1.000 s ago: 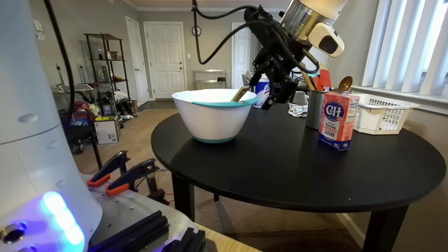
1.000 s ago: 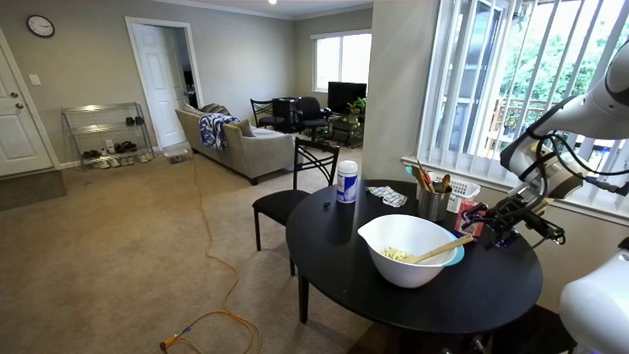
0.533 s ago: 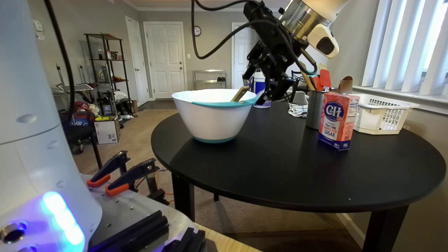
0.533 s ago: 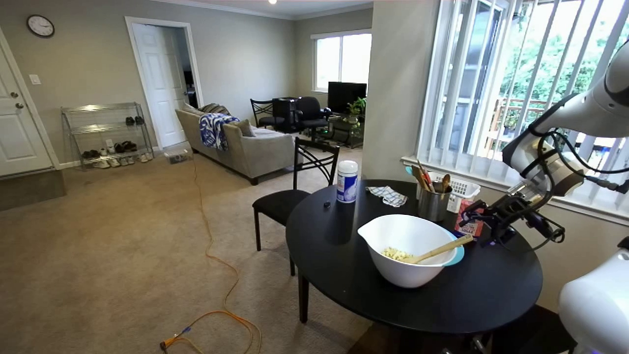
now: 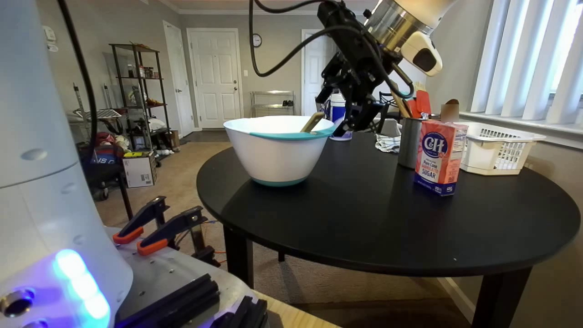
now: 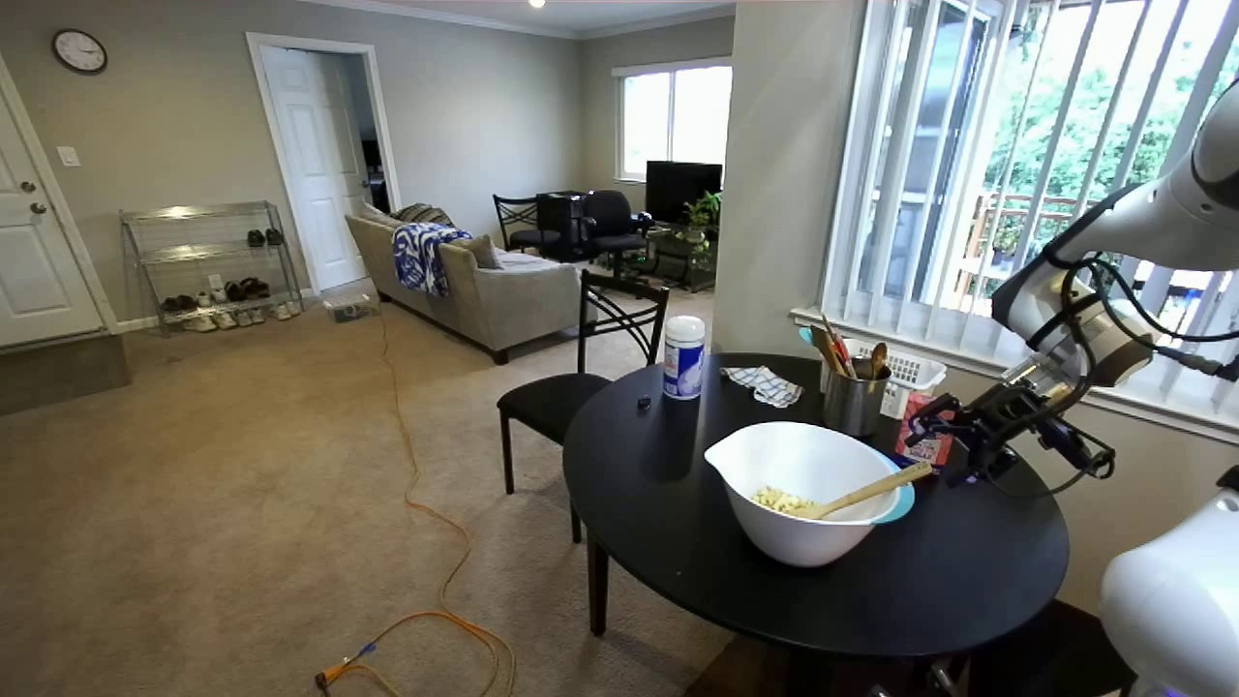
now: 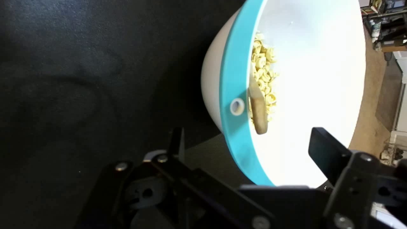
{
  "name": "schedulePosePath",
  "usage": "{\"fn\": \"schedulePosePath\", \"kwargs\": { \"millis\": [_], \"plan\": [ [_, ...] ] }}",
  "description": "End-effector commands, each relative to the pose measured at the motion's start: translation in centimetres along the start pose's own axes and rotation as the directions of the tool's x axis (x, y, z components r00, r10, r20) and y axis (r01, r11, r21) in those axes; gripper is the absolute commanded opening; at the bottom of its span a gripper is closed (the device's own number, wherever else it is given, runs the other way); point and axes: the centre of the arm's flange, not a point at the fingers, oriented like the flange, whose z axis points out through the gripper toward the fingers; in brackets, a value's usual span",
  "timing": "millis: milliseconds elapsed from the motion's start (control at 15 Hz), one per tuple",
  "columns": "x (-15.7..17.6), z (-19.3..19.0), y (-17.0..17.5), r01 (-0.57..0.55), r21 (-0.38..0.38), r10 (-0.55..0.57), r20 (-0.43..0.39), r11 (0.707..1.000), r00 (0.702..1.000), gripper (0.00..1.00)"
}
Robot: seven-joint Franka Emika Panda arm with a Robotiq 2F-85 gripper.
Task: Use the wooden spoon to stir in the white bowl
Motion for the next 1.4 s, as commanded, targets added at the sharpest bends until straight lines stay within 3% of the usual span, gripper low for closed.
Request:
{"fn": "schedulePosePath", "kwargs": {
  "millis": [0,400,800,1333],
  "plan": [
    [-0.2,0.3,-0.2,0.005,0.016,-0.006,0.009,1.000,1.000,1.00],
    [-1.8,1.7,-1.5,-0.014,0.118,0.004,0.084,0.993,0.996,1.00],
    [-3.0,2.3,-1.2,-0.029,0.196,0.015,0.075,0.980,0.997,1.00],
    [-2.9,2.4,-0.7,0.057,0.209,-0.067,0.043,0.976,0.997,1.00]
  ]
}}
